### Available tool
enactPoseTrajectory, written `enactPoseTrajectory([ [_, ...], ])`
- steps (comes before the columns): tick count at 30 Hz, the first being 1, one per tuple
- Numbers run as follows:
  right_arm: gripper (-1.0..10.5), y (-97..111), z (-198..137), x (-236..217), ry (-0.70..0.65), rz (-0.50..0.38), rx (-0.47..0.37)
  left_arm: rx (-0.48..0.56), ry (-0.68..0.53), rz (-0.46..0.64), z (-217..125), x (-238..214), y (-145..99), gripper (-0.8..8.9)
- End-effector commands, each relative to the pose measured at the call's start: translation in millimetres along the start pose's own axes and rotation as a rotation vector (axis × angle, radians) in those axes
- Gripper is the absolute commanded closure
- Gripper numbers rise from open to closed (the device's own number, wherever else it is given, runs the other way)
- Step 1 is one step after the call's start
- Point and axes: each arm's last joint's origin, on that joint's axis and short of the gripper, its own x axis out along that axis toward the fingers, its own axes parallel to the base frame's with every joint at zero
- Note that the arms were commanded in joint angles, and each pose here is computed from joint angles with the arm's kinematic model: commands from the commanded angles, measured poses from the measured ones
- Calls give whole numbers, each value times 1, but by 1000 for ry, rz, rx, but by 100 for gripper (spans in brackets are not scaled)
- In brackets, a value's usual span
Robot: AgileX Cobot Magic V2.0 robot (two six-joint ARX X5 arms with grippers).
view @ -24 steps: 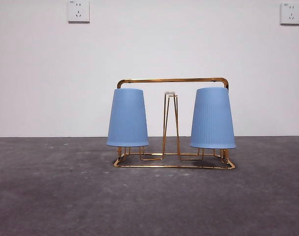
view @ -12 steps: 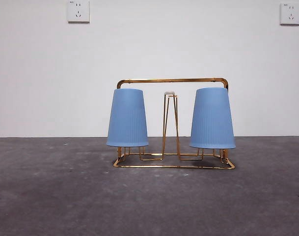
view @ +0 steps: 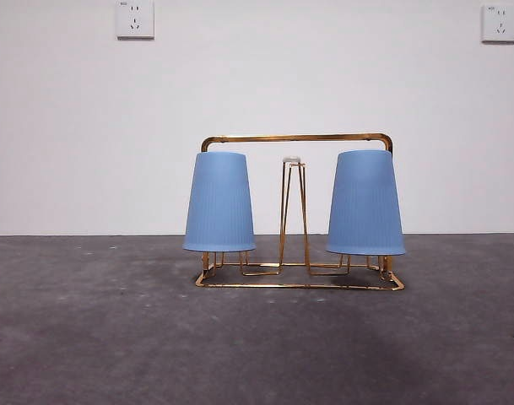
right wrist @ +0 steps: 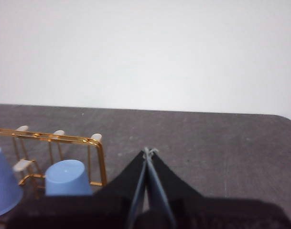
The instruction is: Pick up cup 1,put cup 1 in the cup rack,pick up cup 2,put cup 2 in the cup rack
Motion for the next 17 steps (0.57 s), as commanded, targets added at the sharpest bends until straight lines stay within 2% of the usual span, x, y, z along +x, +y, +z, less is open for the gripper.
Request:
enactPoseTrajectory([
  [1,946,1,-32,6,-15,-6,-3,-5,5,2,-3,1,1,817],
  [10,946,-1,-100,9,15,-61,-2,-5,5,2,-3,1,1,817],
  [17,946,-4,-125,6,10,-106,1,-5,5,2,-3,1,1,817],
])
